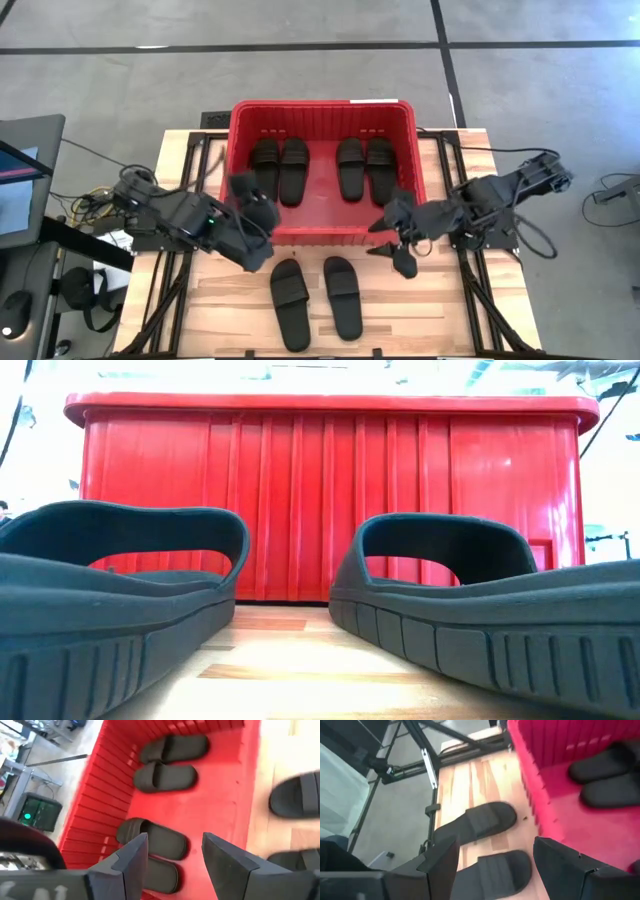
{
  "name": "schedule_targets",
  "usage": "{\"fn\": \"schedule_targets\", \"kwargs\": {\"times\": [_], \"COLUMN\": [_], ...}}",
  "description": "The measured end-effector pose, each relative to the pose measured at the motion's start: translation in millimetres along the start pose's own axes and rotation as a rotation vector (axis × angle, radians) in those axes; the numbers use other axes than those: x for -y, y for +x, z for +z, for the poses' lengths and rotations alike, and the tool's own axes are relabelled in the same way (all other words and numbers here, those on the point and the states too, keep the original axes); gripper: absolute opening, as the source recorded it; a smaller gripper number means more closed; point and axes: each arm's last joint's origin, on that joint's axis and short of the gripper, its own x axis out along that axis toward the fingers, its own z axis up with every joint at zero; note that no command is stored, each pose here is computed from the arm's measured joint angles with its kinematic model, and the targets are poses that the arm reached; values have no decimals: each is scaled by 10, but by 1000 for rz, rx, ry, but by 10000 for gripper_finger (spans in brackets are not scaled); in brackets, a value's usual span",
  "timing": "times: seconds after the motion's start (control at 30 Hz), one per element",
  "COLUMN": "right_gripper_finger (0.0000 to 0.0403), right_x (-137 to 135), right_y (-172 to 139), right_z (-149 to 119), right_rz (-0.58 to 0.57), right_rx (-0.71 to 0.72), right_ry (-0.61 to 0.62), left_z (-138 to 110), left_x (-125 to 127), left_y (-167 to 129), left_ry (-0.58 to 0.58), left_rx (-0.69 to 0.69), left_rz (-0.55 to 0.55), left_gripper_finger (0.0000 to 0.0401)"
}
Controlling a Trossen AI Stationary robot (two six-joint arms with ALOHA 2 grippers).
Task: Pick and place slides into bin
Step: Put the black slides into the red bin
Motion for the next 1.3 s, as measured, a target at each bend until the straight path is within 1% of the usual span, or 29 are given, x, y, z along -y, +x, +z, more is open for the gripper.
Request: {"fn": "schedule_targets", "kwargs": {"times": [0.1, 0.17, 0.37, 0.43, 0.53, 0.73, 0.9, 1.0, 1.17, 1.3], "right_gripper_finger": [240, 240, 240, 240, 240, 240, 240, 240, 240, 240], "right_x": [-86, -136, -237, -271, -334, -476, -553, -595, -623, -640], "right_y": [88, 103, 47, 3, -66, -179, -258, -293, -316, -316], "right_z": [-77, -124, -308, -382, -470, -639, -731, -767, -792, -807], "right_rz": [2, 7, -55, -75, -73, -104, -142, -146, -145, -145], "right_rx": [-52, -78, -153, -183, -211, -215, -182, -163, -152, -150], "right_ry": [2, -15, -100, -139, -186, -295, -366, -387, -360, -335], "left_z": [33, 58, 110, 116, 111, 51, -38, -97, -154, -187], "left_x": [152, 257, 573, 673, 830, 1145, 1440, 1590, 1699, 1763], "left_y": [111, 184, 416, 501, 639, 834, 829, 758, 618, 544], "left_ry": [59, 64, -20, -45, -79, -144, -203, -229, -289, -298], "left_rx": [-37, -57, -128, -150, -194, -366, -440, -463, -429, -388], "left_rz": [-16, -37, -88, -81, -71, -188, -236, -265, -250, -233], "left_gripper_finger": [177, 177, 177, 177, 177, 177, 177, 177, 177, 176]}}
